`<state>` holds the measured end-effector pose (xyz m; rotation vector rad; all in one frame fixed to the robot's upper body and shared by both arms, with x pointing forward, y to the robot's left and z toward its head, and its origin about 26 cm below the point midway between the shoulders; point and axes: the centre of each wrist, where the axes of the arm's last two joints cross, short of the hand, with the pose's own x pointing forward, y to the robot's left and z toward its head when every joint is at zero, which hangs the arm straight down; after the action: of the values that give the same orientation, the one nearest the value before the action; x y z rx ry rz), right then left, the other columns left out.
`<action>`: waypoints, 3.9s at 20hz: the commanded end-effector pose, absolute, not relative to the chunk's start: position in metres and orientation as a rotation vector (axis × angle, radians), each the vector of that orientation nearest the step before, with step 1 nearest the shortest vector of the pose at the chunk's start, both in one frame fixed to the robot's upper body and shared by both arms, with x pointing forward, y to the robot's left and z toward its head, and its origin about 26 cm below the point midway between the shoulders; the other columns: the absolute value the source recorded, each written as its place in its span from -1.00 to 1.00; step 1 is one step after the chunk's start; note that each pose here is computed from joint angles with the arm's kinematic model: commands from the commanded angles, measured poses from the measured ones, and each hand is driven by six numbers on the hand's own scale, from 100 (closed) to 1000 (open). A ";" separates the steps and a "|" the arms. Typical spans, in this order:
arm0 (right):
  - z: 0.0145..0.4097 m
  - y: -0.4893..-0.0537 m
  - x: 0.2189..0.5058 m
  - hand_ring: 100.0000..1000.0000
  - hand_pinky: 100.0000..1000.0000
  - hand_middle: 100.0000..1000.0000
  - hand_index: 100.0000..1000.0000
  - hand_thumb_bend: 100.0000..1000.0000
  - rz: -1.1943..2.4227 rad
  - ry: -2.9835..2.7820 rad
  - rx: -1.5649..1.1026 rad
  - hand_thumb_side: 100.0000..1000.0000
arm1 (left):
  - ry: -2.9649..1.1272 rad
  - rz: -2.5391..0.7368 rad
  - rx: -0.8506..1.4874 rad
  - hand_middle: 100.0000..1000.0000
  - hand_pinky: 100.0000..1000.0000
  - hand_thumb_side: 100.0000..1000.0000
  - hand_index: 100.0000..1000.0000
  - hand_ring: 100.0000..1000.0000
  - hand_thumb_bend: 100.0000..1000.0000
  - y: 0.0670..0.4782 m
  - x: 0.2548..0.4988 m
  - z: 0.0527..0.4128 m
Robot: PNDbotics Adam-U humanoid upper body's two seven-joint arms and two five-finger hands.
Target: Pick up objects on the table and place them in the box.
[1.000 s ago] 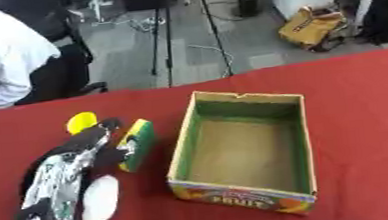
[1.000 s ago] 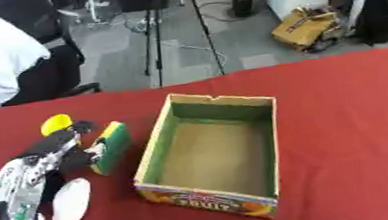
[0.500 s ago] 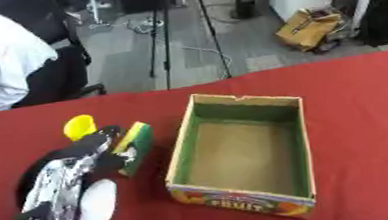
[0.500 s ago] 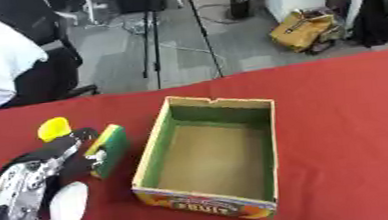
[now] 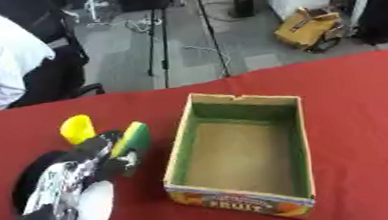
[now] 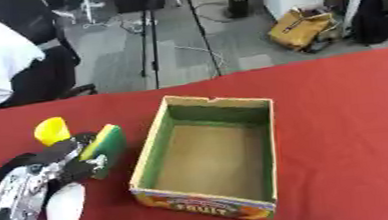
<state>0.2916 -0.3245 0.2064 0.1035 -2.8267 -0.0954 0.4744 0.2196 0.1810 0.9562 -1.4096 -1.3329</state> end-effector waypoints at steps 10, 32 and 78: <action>0.213 -0.324 0.291 0.44 0.73 -0.06 0.07 -1.00 -0.079 -2.850 0.111 1.00 | -1.463 -1.348 0.975 0.75 0.72 0.88 0.87 0.86 -1.00 0.220 0.474 0.203; 0.214 -0.324 0.291 0.44 0.74 -0.06 0.07 -1.00 -0.084 -2.849 0.123 1.00 | -1.487 -1.345 0.827 -0.48 -0.28 -0.68 -0.13 -0.05 -1.00 0.218 0.473 0.203; 0.214 -0.323 0.291 0.44 0.74 -0.06 0.07 -1.00 -0.101 -2.822 0.154 1.00 | -1.759 -1.251 0.925 -0.76 -0.41 -0.49 -0.32 -0.20 -1.00 0.205 0.472 0.263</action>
<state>0.2926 -0.3224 0.2077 0.1508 -2.8063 -0.1227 0.4750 0.1998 0.2381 0.8671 -1.7141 -1.2578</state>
